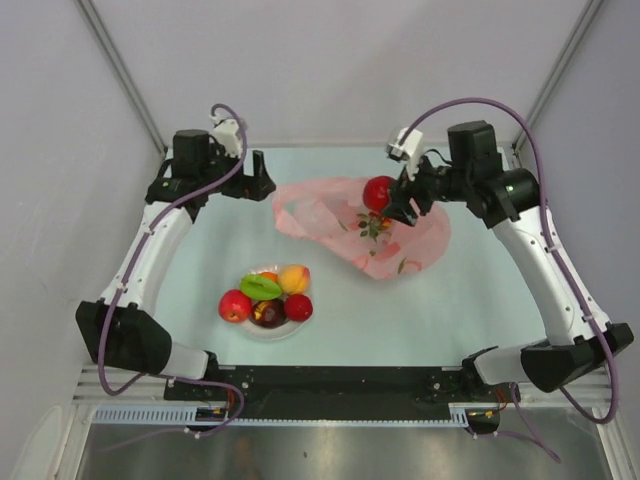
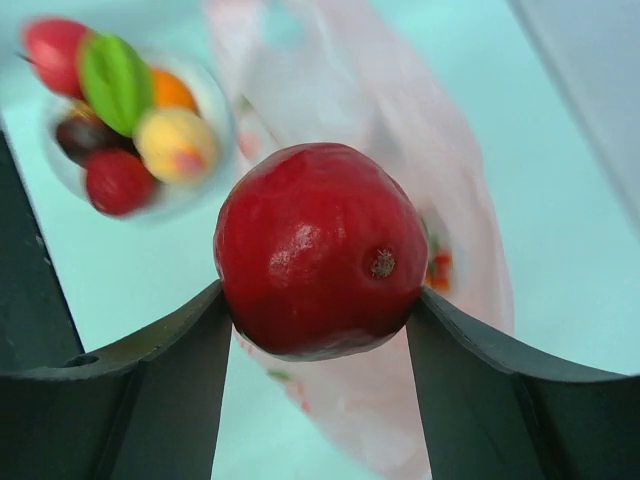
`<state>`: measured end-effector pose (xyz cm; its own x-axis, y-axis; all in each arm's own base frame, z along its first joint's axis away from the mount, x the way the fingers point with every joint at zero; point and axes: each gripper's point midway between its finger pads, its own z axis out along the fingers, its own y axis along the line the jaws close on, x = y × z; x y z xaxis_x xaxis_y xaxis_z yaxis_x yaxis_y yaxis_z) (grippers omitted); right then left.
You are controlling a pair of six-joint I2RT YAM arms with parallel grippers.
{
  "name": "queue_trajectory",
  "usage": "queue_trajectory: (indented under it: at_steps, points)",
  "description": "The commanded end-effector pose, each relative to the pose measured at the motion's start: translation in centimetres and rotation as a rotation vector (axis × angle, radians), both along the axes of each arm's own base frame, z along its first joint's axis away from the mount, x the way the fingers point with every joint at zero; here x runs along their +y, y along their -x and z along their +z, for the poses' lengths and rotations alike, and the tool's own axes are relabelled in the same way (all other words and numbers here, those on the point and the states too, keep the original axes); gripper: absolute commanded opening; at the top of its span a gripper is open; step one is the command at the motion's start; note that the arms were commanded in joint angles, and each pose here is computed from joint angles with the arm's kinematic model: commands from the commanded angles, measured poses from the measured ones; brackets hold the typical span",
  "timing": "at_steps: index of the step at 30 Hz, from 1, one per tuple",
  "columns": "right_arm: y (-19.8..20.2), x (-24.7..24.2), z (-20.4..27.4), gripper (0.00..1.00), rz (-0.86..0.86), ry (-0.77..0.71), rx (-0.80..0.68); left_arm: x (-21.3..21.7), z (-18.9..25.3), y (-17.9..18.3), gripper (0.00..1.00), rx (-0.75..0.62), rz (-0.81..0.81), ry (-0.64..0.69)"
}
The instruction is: Take the fake fruits out of the plastic bag
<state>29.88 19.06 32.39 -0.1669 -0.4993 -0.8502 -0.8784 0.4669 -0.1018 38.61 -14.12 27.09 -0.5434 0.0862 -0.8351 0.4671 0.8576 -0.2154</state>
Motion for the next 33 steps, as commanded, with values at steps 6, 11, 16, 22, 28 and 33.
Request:
queue_trajectory:
  at_steps: [6,11,16,22,28,33]
  points:
    - [-0.6,19.1,5.9,0.43,0.400,-0.225,-0.016,3.4,0.5,0.5,1.00,0.030,0.116,0.211]
    - [-0.8,26.5,0.3,0.44,0.534,-0.228,0.114,7.0,3.2,-0.1,1.00,-0.047,0.264,0.187]
    - [-0.3,29.6,-4.5,0.44,0.558,-0.201,0.180,11.9,4.4,0.9,1.00,-0.098,0.445,0.176]
    - [0.0,31.0,-10.7,0.44,0.548,-0.104,0.262,12.9,5.1,1.6,1.00,-0.128,0.475,0.170]
    - [-0.1,29.8,-15.4,0.45,0.505,0.008,0.339,12.4,2.4,1.7,1.00,-0.064,0.438,0.158]
    - [-0.5,28.9,-17.6,0.45,0.474,0.035,0.397,11.9,-0.4,1.3,0.96,0.020,0.434,0.196]
